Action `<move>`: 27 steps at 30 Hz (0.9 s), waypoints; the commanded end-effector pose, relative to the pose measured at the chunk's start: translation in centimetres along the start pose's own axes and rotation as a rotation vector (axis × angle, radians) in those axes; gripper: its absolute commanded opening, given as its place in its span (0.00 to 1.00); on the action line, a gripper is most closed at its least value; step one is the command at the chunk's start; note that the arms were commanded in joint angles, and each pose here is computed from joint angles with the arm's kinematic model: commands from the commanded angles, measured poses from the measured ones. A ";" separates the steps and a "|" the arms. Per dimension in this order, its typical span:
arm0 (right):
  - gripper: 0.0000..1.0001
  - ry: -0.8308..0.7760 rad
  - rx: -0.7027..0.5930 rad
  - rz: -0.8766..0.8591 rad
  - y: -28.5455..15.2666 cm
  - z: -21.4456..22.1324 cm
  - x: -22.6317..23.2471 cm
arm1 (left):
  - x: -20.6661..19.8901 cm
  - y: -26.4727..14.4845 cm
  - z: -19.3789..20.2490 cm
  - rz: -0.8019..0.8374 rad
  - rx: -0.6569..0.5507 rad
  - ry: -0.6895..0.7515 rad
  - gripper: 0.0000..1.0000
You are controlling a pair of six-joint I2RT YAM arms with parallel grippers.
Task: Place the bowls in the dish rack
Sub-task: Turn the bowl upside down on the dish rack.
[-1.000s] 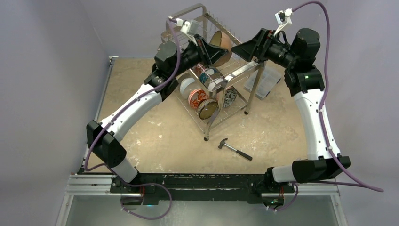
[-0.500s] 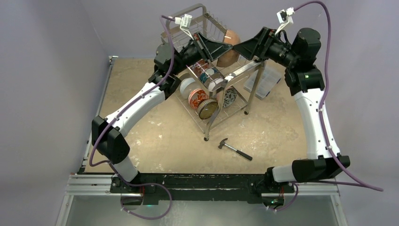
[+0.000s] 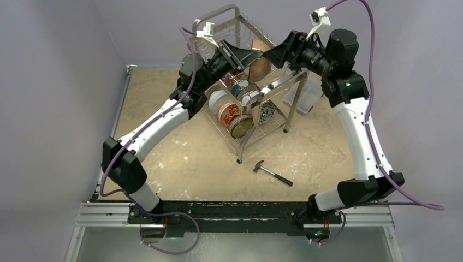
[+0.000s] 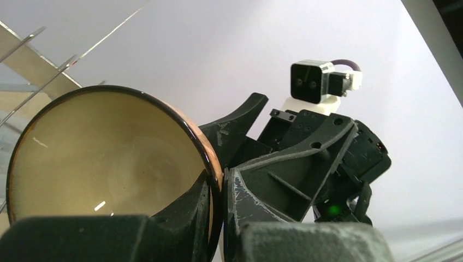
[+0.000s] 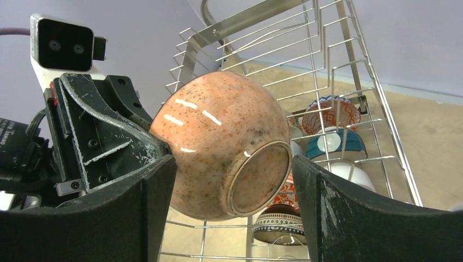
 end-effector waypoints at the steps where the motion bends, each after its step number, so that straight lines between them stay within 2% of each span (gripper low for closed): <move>1: 0.80 -0.076 -0.008 -0.058 -0.2 -0.2 2.7 | -0.8 -1.0 -1.0 -0.087 -0.043 -0.005 0.00; 6: 0.79 -0.088 -0.011 -0.048 -0.2 -0.2 2.8 | 1.2 -1.7 -0.9 -0.201 -0.043 -0.043 0.00; 8: 0.79 -0.090 -0.006 -0.048 -0.1 -0.1 2.8 | 1.8 -2.1 -1.0 -0.245 -0.040 -0.050 0.08; 13: 0.76 -0.092 0.010 -0.051 0.3 0.2 2.8 | 2.7 -2.9 -1.5 -0.302 -0.047 -0.065 0.09; 15: 0.76 -0.094 0.017 -0.057 0.4 0.3 2.9 | 2.9 -3.2 -1.8 -0.328 -0.053 -0.064 0.16; 20: 0.76 -0.109 0.036 -0.076 0.6 0.7 3.2 | 3.2 -3.8 -2.6 -0.374 -0.053 -0.007 0.30; 27: 0.76 -0.126 0.084 -0.105 1.6 1.9 3.6 | 4.4 -4.8 -3.7 -0.508 0.000 0.164 0.38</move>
Point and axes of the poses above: each gripper's point midway between its finger pads, its own y axis out along the fingers, its own x axis along the line the jaws close on, z = x × y, the point moved 8 cm from there along -y, back along the fingers, and after that the axes turned 14 degrees about y, right-handed, at the moved point
